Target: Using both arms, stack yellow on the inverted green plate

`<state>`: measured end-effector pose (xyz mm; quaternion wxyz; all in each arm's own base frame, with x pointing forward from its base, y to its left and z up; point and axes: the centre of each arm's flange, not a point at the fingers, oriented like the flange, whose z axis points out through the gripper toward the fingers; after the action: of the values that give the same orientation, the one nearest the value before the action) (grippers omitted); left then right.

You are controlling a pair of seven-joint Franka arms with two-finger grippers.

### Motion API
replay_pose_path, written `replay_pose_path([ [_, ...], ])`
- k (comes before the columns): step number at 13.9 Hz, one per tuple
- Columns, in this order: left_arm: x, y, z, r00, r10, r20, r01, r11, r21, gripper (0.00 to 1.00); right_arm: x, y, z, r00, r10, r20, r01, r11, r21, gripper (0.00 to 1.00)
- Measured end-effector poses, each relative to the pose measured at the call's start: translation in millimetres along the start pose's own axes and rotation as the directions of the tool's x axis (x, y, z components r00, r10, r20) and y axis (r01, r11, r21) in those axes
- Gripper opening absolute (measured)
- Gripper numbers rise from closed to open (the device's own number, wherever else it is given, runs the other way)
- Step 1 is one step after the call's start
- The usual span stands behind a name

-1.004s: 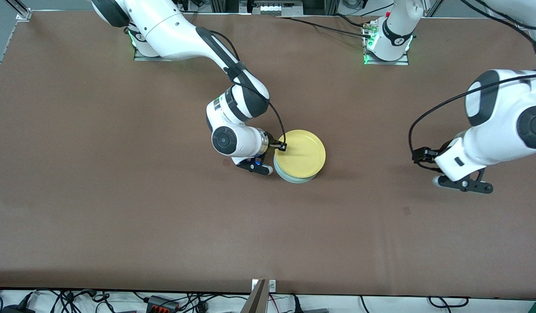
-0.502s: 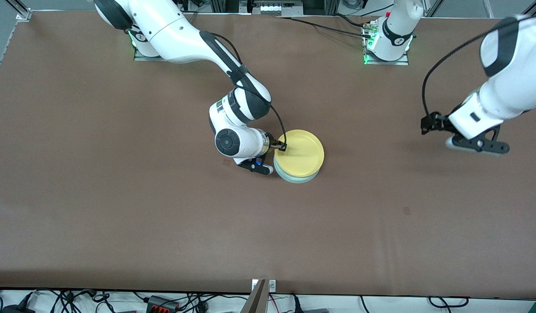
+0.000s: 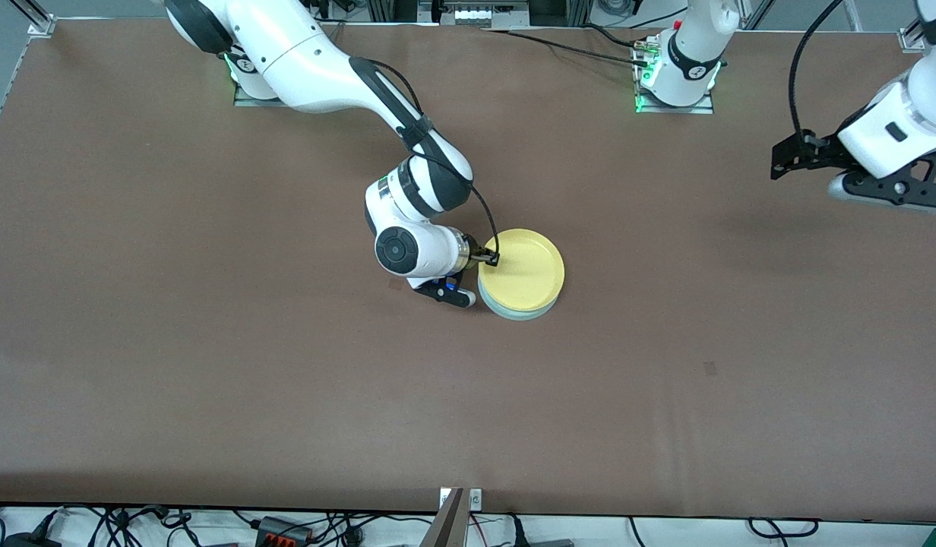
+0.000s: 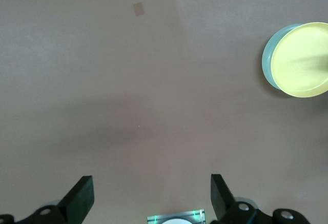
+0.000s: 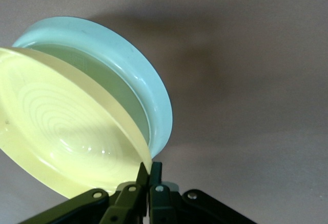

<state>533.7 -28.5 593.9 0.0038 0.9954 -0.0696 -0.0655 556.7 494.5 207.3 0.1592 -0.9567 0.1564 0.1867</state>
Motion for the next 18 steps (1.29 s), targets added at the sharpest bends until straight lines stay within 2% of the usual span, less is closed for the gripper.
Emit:
replay_pose_path([
  [7, 15, 1, 8, 1.0, 0.003, 0.014, -0.003, 1.0, 0.0, 1.0, -3, -4, 9, 1.0, -0.003, -0.023, 0.003, 1.0, 0.017, 0.03],
  [8, 21, 0, 4, 1.0, 0.001, -0.023, -0.001, 1.0, 0.004, 1.0, -3, -5, 10, 1.0, -0.001, -0.023, 0.002, 1.0, 0.017, 0.03],
  [9, 27, -3, -1, 0.998, -0.001, -0.071, 0.002, 1.0, 0.012, 1.0, -3, -5, 10, 1.0, 0.0, -0.024, 0.0, 1.0, 0.018, 0.08],
  [11, 29, -7, -11, 0.994, -0.007, -0.113, 0.009, 1.0, 0.02, 1.0, -3, -7, 6, 1.0, -0.002, -0.03, 0.003, 1.0, 0.026, 0.27],
  [13, 26, -10, -15, 0.994, -0.012, -0.112, 0.014, 1.0, 0.021, 1.0, -1, -11, -11, 0.999, -0.005, -0.05, 0.007, 0.999, 0.044, 0.48],
  [15, 23, -11, -17, 0.994, -0.013, -0.107, 0.015, 1.0, 0.02, 1.0, 3, -13, -46, 0.995, -0.02, -0.095, 0.025, 0.999, 0.046, 0.68],
  [18, 21, -13, -17, 0.995, -0.018, -0.098, 0.02, 1.0, 0.019, 1.0, 10, 0, -124, 0.981, -0.077, -0.178, 0.07, 0.997, -0.043, 0.98],
])
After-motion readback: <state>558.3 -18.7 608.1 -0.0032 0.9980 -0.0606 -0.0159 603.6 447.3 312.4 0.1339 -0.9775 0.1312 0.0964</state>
